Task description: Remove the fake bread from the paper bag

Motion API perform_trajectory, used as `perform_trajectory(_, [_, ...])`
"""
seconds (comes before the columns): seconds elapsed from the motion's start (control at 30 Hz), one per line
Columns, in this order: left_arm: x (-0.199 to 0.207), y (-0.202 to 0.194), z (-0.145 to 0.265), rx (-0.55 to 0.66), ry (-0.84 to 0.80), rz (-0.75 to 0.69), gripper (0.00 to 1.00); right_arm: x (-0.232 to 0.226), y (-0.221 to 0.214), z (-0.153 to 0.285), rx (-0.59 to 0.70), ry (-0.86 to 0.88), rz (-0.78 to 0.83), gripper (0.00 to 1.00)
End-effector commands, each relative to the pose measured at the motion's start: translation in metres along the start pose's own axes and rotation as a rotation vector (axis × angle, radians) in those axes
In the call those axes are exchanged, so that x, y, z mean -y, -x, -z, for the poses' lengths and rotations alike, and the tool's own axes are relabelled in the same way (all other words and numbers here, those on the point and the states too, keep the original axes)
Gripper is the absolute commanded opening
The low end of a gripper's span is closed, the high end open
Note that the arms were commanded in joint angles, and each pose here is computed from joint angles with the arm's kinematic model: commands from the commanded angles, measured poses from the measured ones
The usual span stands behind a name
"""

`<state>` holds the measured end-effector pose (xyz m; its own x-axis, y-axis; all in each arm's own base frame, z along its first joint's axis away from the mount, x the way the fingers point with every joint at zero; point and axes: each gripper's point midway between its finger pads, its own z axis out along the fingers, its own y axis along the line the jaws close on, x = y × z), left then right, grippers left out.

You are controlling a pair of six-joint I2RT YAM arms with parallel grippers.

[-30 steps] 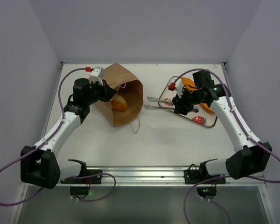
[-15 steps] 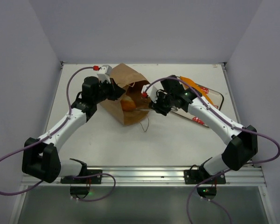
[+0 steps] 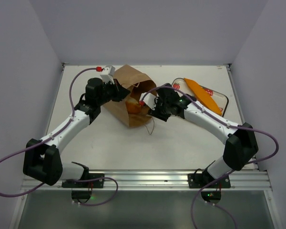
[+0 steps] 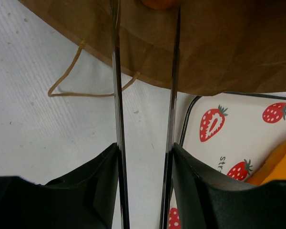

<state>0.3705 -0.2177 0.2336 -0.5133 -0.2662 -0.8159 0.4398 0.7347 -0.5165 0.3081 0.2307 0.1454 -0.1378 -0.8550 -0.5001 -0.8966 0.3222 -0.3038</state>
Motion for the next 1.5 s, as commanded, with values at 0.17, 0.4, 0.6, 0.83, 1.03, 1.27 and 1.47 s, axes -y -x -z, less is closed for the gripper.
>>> perform_trajectory(0.17, [0.036, 0.038, 0.003, 0.11, -0.11, -0.019, 0.0, 0.021, 0.011, -0.011, 0.016, -0.088, -0.007, 0.51])
perform_trajectory(0.4, [0.039, 0.038, 0.002, 0.112, -0.121, -0.015, 0.0, 0.023, 0.02, -0.008, 0.041, -0.103, 0.002, 0.52])
perform_trajectory(0.6, [0.045, 0.035, 0.001, 0.107, -0.142, -0.007, 0.0, 0.018, 0.022, -0.017, 0.021, -0.102, 0.018, 0.53])
perform_trajectory(0.83, [0.05, 0.033, 0.001, 0.1, -0.16, 0.003, 0.0, 0.021, 0.019, -0.027, -0.011, -0.151, 0.017, 0.47])
perform_trajectory(1.03, [0.054, 0.033, 0.002, 0.101, -0.172, 0.005, 0.0, 0.024, 0.016, -0.03, -0.028, -0.178, 0.012, 0.2])
perform_trajectory(1.27, [0.048, 0.029, 0.003, 0.094, -0.148, -0.011, 0.0, 0.016, 0.013, -0.028, -0.022, -0.15, 0.002, 0.0])
perform_trajectory(1.47, [0.032, 0.023, 0.002, 0.087, -0.082, -0.046, 0.0, 0.012, 0.011, -0.007, 0.016, -0.152, 0.007, 0.0])
